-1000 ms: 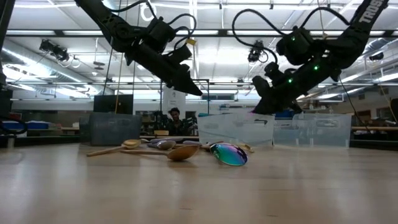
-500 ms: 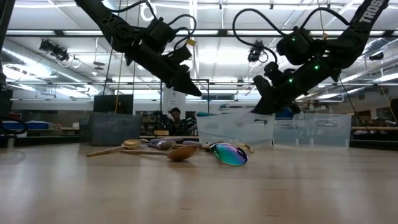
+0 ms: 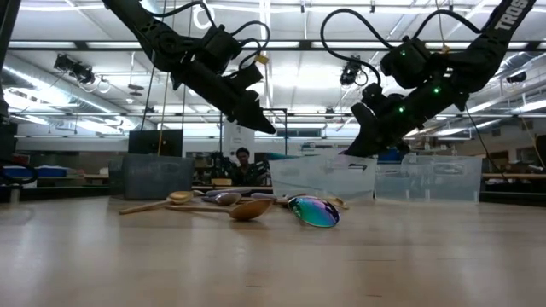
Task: Sort silverware by color (type)
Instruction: Put the blue spoon into the left transparent bin
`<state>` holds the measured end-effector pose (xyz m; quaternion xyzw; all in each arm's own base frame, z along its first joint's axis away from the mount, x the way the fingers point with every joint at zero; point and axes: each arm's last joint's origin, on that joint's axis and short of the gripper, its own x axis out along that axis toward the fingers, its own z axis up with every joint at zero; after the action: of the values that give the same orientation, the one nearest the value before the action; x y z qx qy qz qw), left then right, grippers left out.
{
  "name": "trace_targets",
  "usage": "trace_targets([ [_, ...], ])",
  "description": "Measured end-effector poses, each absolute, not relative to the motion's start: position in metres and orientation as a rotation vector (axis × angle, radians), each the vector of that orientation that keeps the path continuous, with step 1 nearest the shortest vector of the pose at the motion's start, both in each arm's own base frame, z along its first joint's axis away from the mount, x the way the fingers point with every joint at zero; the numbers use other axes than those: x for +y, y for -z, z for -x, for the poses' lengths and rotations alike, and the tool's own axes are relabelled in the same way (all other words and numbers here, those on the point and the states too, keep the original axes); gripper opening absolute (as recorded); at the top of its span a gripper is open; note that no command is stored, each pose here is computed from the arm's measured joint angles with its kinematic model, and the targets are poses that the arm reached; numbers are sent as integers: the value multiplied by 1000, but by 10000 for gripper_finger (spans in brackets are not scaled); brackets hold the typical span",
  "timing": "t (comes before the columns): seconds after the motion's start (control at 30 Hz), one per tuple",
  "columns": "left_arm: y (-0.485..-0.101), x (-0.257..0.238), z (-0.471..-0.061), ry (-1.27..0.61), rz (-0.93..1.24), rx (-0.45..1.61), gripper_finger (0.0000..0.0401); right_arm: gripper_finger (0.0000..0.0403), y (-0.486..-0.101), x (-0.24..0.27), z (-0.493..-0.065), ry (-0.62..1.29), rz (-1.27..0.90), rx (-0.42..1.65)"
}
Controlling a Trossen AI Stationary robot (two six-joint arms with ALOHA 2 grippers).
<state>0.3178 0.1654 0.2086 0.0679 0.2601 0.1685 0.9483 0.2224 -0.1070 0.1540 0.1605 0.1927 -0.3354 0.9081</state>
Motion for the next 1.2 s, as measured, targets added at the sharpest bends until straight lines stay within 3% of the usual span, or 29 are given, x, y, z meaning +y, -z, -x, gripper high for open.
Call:
trace_targets([
  [1.2, -209, 165, -318, -345, -130, 525, 144, 18, -158, -108, -216, 729, -295, 428],
])
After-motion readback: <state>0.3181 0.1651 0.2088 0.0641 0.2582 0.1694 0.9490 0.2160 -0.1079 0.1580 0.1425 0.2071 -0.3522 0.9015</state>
